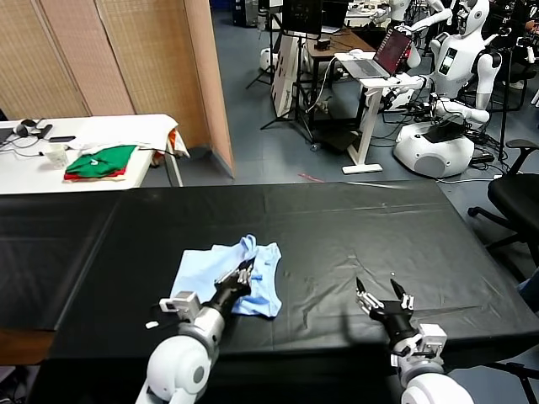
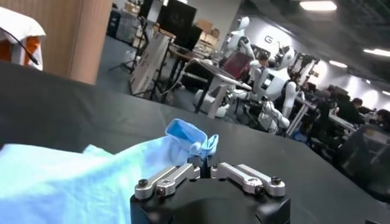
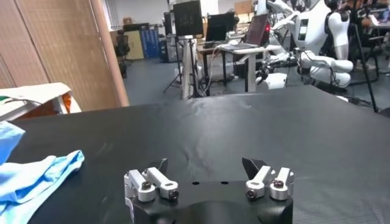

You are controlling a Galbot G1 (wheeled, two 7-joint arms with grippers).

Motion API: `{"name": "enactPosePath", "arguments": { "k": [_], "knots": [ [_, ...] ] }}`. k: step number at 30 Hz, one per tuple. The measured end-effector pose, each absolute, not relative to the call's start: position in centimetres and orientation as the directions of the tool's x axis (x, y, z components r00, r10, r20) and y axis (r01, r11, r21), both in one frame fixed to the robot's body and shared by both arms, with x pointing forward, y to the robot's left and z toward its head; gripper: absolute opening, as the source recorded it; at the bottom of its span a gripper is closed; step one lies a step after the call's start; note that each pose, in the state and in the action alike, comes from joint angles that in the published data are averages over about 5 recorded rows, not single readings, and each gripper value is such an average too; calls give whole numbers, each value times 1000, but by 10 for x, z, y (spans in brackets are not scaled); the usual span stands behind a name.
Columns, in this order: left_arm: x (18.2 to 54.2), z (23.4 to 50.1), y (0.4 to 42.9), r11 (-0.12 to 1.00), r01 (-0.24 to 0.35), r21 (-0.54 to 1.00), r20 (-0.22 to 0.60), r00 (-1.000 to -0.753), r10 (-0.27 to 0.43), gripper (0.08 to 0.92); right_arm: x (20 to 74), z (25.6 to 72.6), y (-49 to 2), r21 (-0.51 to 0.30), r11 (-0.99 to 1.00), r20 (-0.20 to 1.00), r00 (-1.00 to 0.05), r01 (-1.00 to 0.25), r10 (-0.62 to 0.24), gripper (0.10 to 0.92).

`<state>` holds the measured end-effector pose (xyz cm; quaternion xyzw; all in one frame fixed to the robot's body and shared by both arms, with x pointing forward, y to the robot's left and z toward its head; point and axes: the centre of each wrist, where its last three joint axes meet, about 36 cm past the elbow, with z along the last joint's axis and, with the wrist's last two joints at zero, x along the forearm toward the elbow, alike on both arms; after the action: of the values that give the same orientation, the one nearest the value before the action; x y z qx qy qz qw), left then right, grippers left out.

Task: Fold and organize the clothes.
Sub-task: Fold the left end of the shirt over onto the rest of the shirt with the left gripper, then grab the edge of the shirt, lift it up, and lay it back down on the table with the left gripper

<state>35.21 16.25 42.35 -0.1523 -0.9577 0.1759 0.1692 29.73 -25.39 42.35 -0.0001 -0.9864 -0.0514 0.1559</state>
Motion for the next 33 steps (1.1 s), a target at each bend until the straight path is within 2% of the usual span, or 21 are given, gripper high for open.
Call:
{"name": "enactPosePath", "arguments": {
  "k": [11,14,18,22,25,30,33],
  "knots": [
    [356,413,146,899,226,-376,281,-896,343,211,299,421,-247,102,995,308,-950,-12,-43,907],
    [355,408,143,896,228,-381,286,-892,349,337,300,421,-244,97,995,306,-950,-35,-63,907],
    [353,407,140,878,226,-421,288,-885,366,599,304,420,-240,87,993,304,-948,-73,-96,907],
    [353,413,145,845,215,-489,280,-879,386,821,310,419,-234,83,989,301,-943,-120,-140,907],
    [355,419,156,843,221,-491,248,-892,379,895,314,418,-229,82,985,297,-940,-151,-169,907],
    [359,413,193,909,228,-350,208,-927,312,906,318,416,-221,92,978,290,-935,-185,-204,907],
    [359,406,224,939,205,-277,212,-940,267,907,317,413,-219,103,977,289,-934,-187,-210,907]
  ]
}}
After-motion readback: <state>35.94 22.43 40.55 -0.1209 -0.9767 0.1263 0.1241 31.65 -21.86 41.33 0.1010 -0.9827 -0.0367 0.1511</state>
